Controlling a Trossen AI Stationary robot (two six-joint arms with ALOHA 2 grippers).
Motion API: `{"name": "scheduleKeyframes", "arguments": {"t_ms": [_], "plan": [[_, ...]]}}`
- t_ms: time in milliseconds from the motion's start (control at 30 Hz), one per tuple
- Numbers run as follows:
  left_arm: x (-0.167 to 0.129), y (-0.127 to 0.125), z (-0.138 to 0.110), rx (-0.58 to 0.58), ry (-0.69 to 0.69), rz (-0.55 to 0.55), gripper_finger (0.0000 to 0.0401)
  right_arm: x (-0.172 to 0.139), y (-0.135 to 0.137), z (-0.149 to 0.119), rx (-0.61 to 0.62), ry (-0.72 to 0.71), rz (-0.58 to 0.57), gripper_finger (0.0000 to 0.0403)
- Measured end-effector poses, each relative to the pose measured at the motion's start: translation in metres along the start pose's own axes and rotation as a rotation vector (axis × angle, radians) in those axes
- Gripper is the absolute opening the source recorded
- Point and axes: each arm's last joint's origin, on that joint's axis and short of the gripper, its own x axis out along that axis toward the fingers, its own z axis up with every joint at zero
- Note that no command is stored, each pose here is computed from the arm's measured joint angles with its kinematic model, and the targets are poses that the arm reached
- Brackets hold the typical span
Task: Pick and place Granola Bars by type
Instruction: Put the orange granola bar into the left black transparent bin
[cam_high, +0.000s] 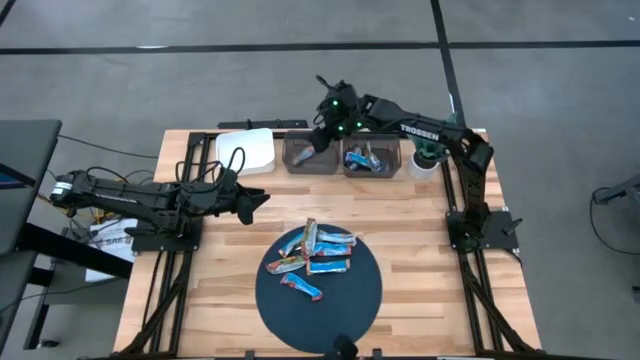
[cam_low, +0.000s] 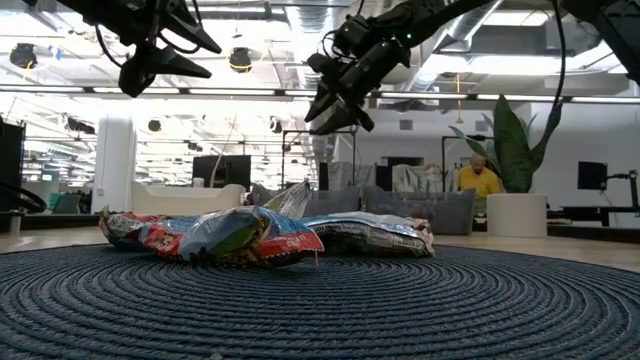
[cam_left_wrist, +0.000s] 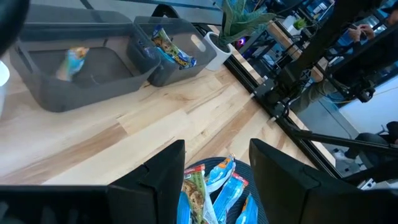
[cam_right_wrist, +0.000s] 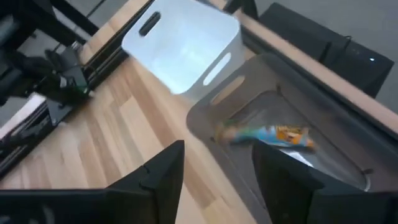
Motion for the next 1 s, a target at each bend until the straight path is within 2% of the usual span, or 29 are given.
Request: {"name": "scheduleKeyframes", "arguments": {"t_ms": [200, 433, 633, 867, 1000], "plan": [[0.000, 0.000, 0.000, 0.034, 0.015, -0.014, 0.0173, -0.017, 0.023, -0.010, -0.100, 0.080, 0.037, 0.0173], [0.000, -0.002, -0.002, 0.082, 0.081, -0.077, 0.0173, -0.052, 0.069, -0.036, -0.241, 0.225, 0.098, 0.0162], [0.013, -0.006, -0.017, 0.083, 0.272, -0.153, 0.0173, -0.085, 0.105, -0.061, -0.295, 0.329, 0.139, 0.0157], [0.047, -0.002, -0.047, 0.022, 0.458, -0.032, 0.0173, -0.116, 0.139, -0.098, -0.391, 0.503, 0.166, 0.0151], [0.067, -0.001, -0.062, 0.009, 0.513, -0.008, 0.0173, -0.126, 0.154, -0.115, -0.426, 0.550, 0.120, 0.0147]]}}
